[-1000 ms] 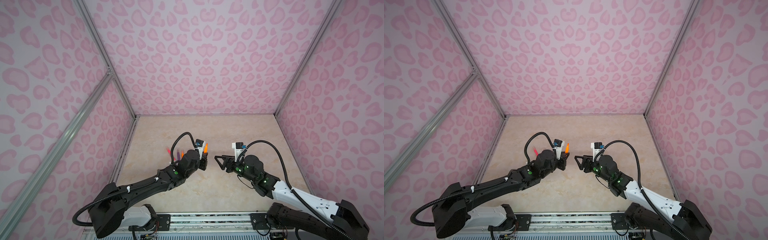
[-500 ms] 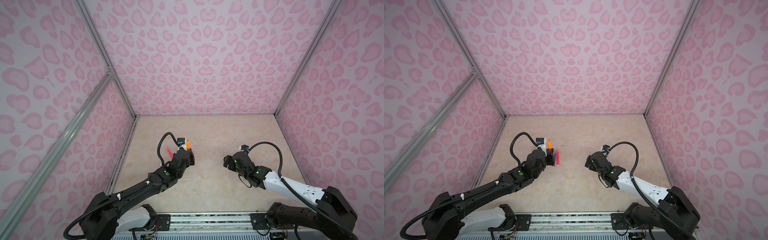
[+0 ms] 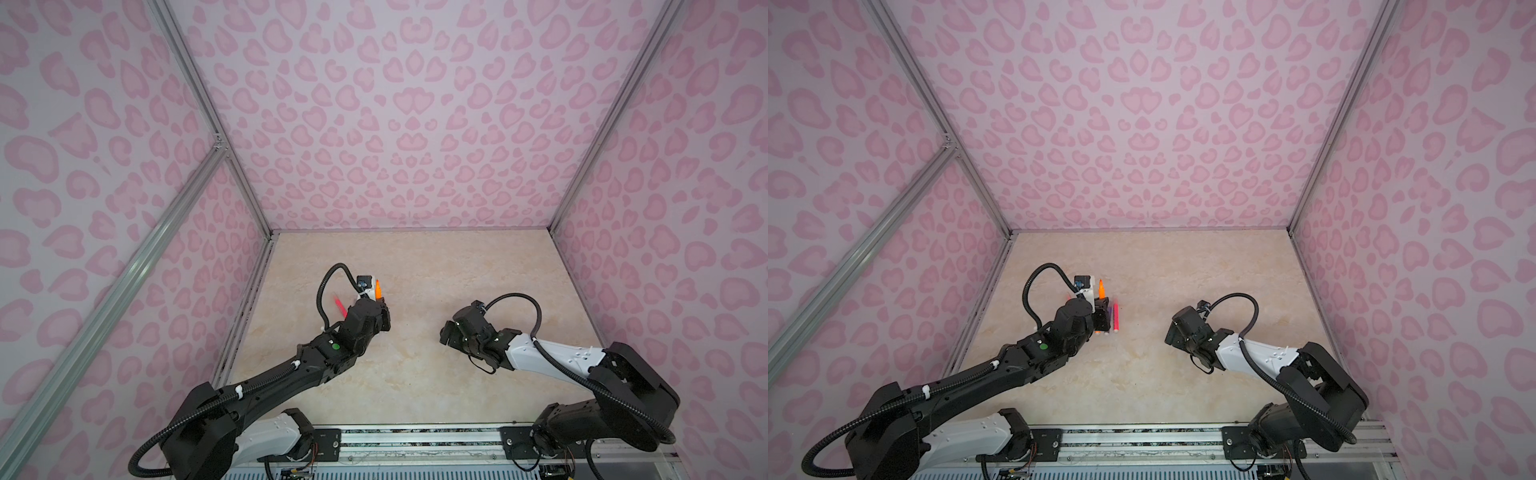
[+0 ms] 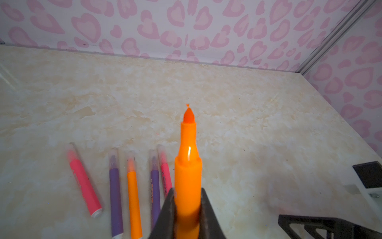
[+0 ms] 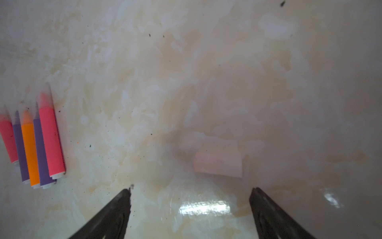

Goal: Insert the pens into the pen caps
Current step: 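Lower the right gripper onto the translucent pink cap and grasp it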

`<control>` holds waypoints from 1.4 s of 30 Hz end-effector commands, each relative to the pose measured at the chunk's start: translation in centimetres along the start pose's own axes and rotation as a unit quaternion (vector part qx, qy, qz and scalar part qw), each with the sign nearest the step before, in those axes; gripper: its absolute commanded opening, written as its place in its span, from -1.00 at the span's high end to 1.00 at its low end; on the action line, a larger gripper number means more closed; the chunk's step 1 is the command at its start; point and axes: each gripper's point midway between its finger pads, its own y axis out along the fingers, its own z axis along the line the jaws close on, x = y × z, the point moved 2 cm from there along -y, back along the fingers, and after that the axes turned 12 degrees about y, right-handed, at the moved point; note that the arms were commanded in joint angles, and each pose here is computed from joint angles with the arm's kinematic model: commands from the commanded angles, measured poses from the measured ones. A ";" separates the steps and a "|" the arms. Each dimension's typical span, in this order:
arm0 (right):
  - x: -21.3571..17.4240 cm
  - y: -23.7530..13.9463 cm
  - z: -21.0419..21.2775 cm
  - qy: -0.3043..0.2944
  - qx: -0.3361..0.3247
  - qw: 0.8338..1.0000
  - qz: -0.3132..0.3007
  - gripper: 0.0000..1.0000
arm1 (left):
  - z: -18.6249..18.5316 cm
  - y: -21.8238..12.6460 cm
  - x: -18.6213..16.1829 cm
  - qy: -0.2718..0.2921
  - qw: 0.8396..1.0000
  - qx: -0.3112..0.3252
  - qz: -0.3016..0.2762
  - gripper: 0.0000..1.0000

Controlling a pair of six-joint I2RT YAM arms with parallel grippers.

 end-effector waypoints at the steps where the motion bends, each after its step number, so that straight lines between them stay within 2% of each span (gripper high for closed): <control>1: -0.2 0.6 0.2 0.008 0.004 1.000 0.006 -0.83 | -0.3 0.1 0.6 -0.002 1.000 -0.005 -0.007 0.93; 15: 0.7 2.8 0.2 -0.033 -0.048 0.998 0.004 -0.67 | -0.5 0.0 0.8 -0.002 1.000 -0.012 -0.006 0.93; 19: 0.4 3.5 0.0 -0.043 -0.067 0.997 0.015 -0.52 | -0.7 -0.1 0.9 -0.001 1.000 -0.016 -0.005 0.93; 22: 0.4 3.3 -0.4 -0.047 -0.082 0.996 0.010 -0.44 | -0.6 -0.1 0.9 0.000 1.000 -0.016 -0.005 0.93; 28: 1.4 2.5 -0.3 -0.073 -0.104 0.992 -0.015 -0.41 | -0.6 -0.2 1.0 0.001 1.000 -0.017 -0.005 0.93; 30: 1.5 2.5 -0.2 -0.086 -0.112 0.990 -0.018 -0.33 | -0.6 -0.2 1.1 0.001 1.000 -0.017 -0.006 0.93; 34: 1.4 3.1 -0.2 -0.104 -0.129 0.986 -0.010 -0.02 | -0.5 -0.4 1.2 0.001 1.000 -0.016 -0.008 0.93; 42: 1.5 3.1 -0.5 -0.106 -0.139 0.984 -0.015 0.21 | -0.7 -0.4 1.2 0.000 1.000 -0.022 -0.007 0.93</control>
